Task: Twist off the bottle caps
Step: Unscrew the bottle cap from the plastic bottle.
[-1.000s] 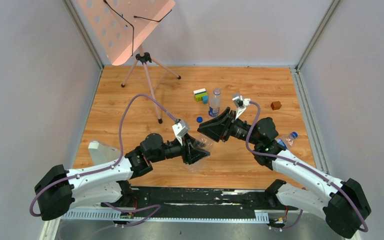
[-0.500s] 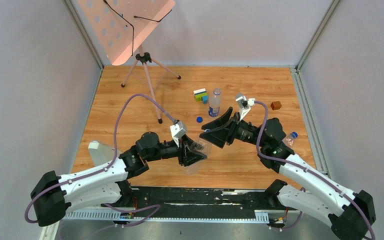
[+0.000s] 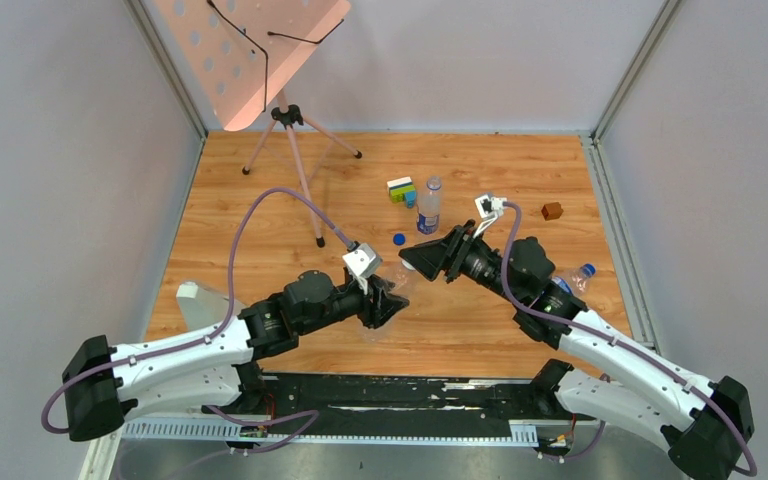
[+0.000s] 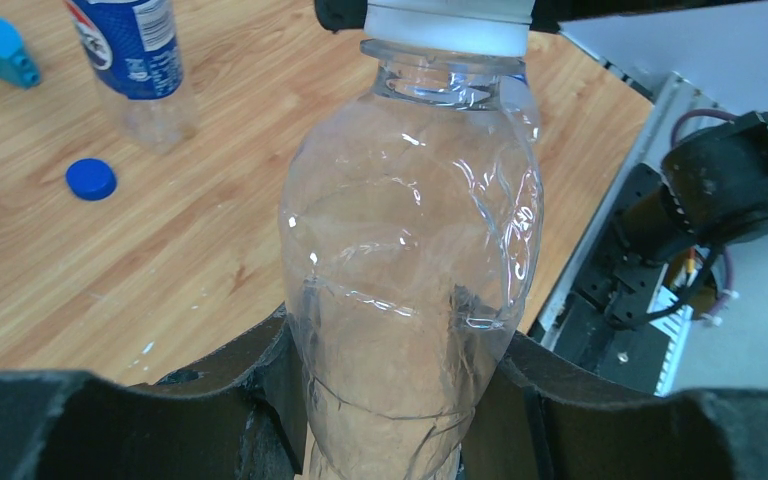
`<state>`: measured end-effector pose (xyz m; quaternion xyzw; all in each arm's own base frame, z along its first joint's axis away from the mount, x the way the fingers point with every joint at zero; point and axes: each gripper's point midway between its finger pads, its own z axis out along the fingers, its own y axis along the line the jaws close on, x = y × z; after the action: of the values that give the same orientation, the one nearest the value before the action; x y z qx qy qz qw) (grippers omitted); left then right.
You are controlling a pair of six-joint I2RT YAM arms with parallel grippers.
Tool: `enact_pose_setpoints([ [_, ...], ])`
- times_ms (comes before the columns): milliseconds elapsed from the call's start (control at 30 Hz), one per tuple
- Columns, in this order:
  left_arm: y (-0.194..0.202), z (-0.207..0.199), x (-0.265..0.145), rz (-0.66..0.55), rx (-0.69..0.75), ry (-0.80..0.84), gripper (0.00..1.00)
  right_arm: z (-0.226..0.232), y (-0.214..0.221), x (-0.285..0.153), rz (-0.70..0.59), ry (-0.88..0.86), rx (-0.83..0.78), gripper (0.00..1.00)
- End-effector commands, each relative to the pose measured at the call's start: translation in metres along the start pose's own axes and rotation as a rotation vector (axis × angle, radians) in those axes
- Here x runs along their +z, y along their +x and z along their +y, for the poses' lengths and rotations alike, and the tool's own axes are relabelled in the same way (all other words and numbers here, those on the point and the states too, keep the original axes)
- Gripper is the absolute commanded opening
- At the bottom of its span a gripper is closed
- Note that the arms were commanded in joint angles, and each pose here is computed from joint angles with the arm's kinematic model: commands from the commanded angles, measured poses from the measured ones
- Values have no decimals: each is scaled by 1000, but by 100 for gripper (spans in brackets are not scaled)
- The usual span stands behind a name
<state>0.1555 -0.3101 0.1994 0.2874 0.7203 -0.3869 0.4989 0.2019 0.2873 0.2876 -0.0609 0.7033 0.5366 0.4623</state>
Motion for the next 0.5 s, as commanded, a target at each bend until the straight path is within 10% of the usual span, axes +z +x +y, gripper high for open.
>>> enact_pose_setpoints([
  [0,-29,7,3,-76,2,-85,0,12,-21,7,-79,22,-8,47],
  [233,-27,7,4,-66,3,-88,0,13,-17,11,-87,8,13,2],
  [467,-26,-9,4,-93,-11,5,0,31,-15,4,-92,-119,-16,0],
])
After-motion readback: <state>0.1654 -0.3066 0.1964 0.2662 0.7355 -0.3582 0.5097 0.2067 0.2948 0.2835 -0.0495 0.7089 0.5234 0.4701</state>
